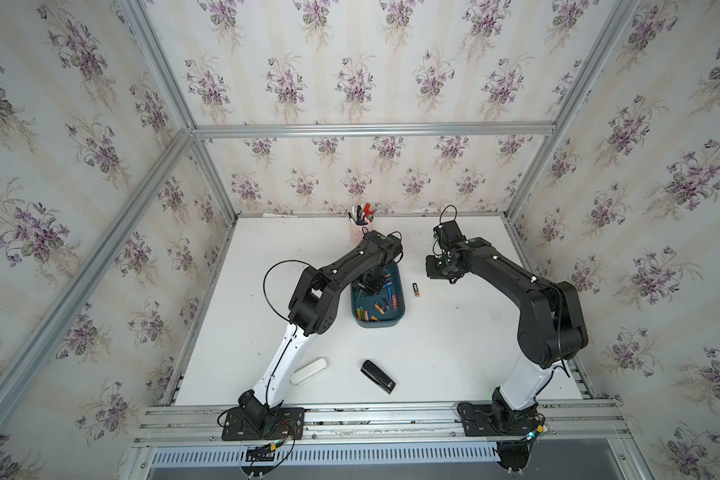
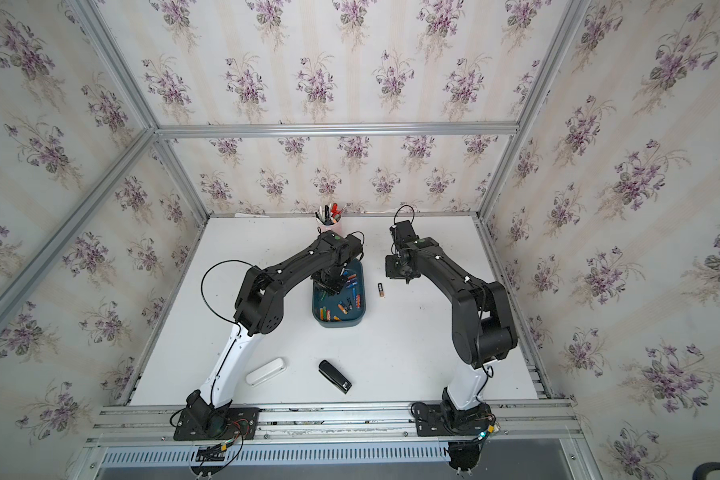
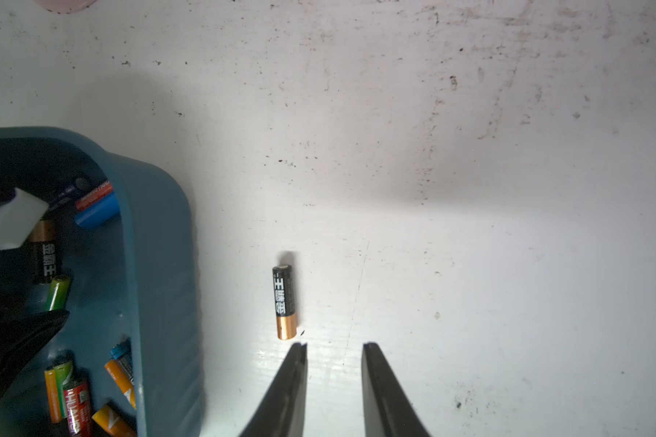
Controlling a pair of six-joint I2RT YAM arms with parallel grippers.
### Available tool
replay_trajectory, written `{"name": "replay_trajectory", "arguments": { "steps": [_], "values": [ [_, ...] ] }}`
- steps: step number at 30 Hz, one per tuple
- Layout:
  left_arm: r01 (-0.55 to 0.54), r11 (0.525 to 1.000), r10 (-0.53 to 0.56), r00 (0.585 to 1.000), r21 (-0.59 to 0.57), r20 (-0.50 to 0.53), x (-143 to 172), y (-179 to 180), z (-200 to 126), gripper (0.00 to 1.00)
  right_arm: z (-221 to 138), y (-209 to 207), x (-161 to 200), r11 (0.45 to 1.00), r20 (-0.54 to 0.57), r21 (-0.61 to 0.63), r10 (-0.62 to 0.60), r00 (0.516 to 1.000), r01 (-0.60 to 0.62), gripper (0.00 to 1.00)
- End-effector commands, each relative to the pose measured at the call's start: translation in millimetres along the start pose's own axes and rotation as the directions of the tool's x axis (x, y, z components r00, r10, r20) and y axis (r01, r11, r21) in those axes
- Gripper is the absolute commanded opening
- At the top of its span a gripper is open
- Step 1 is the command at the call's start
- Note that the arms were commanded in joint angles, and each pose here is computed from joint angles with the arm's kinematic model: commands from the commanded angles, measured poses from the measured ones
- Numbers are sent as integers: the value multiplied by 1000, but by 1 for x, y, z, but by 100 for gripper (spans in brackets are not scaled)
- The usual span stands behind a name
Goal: Take the batteries out of the storage box
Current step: Pick up the battery from the storage box.
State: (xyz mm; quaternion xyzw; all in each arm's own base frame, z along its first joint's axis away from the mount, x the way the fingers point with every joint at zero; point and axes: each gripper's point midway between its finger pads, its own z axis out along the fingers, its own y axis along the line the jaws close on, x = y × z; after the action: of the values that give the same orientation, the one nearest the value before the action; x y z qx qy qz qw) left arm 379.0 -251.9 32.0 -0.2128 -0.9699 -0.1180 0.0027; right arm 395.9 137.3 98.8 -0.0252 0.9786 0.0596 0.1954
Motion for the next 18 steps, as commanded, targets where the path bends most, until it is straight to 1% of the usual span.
{"name": "replay_trajectory", "arguments": {
  "steps": [1,18],
  "values": [
    [-6,1000,5,1000,-5,-19,4,1,1,34,-4,0,2,1000,-8,-1,-4,1000,4,30],
    [-4,996,8,999,94,-40,5,-18,8,27,-7,-1,4,1000,-8,-1,-4,1000,4,30]
  ]
}}
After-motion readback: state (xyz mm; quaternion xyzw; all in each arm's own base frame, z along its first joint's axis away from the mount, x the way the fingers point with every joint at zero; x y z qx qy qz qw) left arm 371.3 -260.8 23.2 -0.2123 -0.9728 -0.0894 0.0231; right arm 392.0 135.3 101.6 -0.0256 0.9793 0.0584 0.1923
